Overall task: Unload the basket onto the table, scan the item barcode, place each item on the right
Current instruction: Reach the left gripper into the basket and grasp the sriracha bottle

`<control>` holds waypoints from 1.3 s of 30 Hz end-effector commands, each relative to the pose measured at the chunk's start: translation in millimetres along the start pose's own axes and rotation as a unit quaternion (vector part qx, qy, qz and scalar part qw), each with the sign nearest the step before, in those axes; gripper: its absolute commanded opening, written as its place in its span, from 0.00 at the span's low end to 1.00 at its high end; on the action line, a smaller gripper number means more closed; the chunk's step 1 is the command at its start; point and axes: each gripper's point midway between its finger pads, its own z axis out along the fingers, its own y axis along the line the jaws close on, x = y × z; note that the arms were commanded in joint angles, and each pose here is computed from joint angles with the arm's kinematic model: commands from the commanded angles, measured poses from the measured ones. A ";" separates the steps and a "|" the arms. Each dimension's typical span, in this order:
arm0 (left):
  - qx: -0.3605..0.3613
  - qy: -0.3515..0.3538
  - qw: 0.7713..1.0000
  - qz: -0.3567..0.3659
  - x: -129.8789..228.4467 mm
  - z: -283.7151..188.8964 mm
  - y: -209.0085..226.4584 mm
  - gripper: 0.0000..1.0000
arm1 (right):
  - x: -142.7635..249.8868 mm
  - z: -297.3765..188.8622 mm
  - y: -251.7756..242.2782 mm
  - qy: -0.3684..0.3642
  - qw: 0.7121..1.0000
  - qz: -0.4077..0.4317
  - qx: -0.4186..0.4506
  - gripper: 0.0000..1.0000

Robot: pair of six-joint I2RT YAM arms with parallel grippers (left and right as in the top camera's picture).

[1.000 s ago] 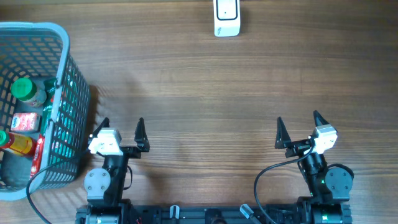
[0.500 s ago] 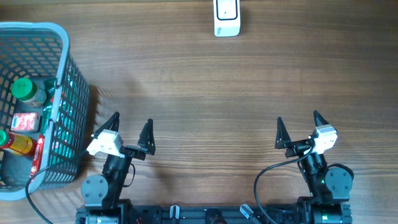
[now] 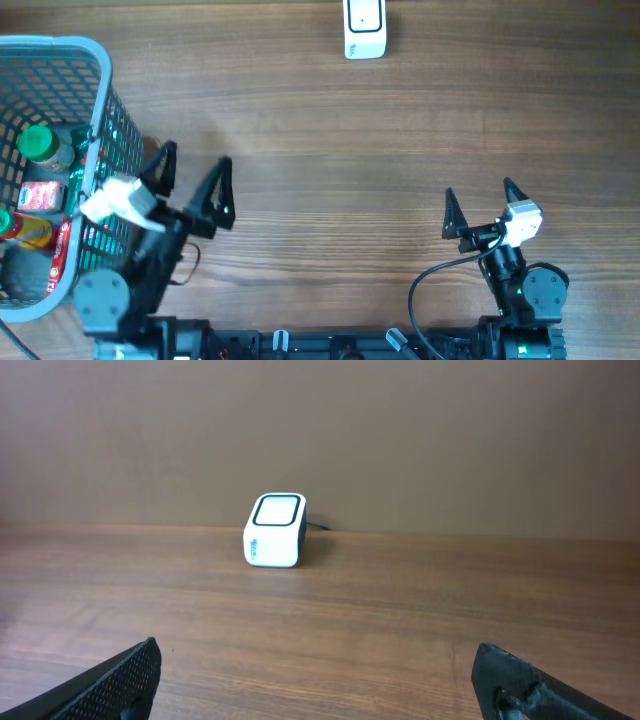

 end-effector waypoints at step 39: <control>-0.808 0.077 0.499 -0.304 -61.6 -222.9 278.1 1.00 | -1.6 -0.1 -0.8 -0.004 1.000 0.006 0.003 1.00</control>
